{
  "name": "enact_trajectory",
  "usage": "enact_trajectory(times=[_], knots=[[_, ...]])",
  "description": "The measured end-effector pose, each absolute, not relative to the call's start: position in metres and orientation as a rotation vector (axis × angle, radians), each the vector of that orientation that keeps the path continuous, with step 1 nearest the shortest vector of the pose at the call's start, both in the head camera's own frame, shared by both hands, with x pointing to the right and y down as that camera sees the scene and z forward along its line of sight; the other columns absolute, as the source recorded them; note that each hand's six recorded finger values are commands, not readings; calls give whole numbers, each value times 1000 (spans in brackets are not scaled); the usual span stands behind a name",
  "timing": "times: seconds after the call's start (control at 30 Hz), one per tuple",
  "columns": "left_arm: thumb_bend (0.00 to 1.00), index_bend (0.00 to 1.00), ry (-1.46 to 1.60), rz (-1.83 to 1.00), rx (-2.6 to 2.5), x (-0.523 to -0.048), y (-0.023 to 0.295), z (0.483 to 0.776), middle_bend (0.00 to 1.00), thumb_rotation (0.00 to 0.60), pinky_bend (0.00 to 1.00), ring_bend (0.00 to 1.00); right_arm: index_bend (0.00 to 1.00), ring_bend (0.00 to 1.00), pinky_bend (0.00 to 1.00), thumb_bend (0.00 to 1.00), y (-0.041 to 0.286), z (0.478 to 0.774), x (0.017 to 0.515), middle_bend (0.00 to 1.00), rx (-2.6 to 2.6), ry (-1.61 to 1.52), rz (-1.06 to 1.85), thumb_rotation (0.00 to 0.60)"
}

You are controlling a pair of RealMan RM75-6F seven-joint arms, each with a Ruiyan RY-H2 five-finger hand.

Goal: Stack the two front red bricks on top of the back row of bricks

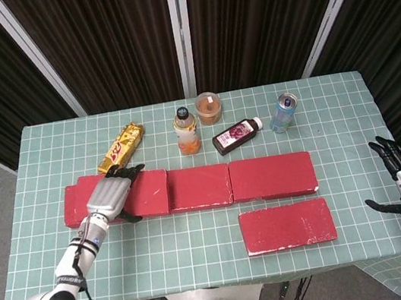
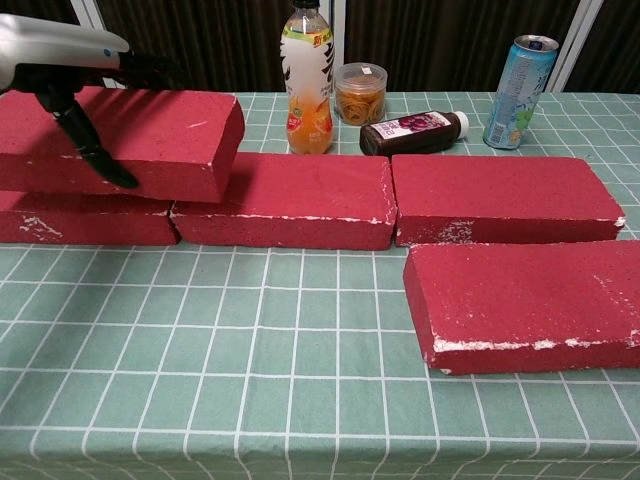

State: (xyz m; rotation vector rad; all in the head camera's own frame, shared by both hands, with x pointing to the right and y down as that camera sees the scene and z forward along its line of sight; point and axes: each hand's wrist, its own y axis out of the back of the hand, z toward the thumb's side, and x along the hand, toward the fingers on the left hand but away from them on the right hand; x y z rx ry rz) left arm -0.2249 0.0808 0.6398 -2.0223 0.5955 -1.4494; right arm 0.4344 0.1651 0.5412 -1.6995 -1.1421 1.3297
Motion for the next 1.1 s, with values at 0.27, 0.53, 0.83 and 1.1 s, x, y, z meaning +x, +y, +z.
enact_trajectory(times=[0.27,0.53,0.83,1.1], knots=[[85,44,632,-1495,-2026,-218,70,660,235,600,0,129,0,0,0,0,164,547,439,0,-1688,-1148,1352,600],[85,44,617,-1524,-1997,-215,68,668,234,600,0,129,0,0,0,0,164,547,443,0,-1690,-1153,1358,600],[85,45,633,-1544,-2023,-209,69,675,234,600,0,129,0,0,0,0,166,547,446,0,-1669,-1176,1369,600],[85,45,644,-1529,-2033,-203,68,673,234,600,0,129,0,0,0,0,168,549,444,0,-1710,-1175,1368,600]])
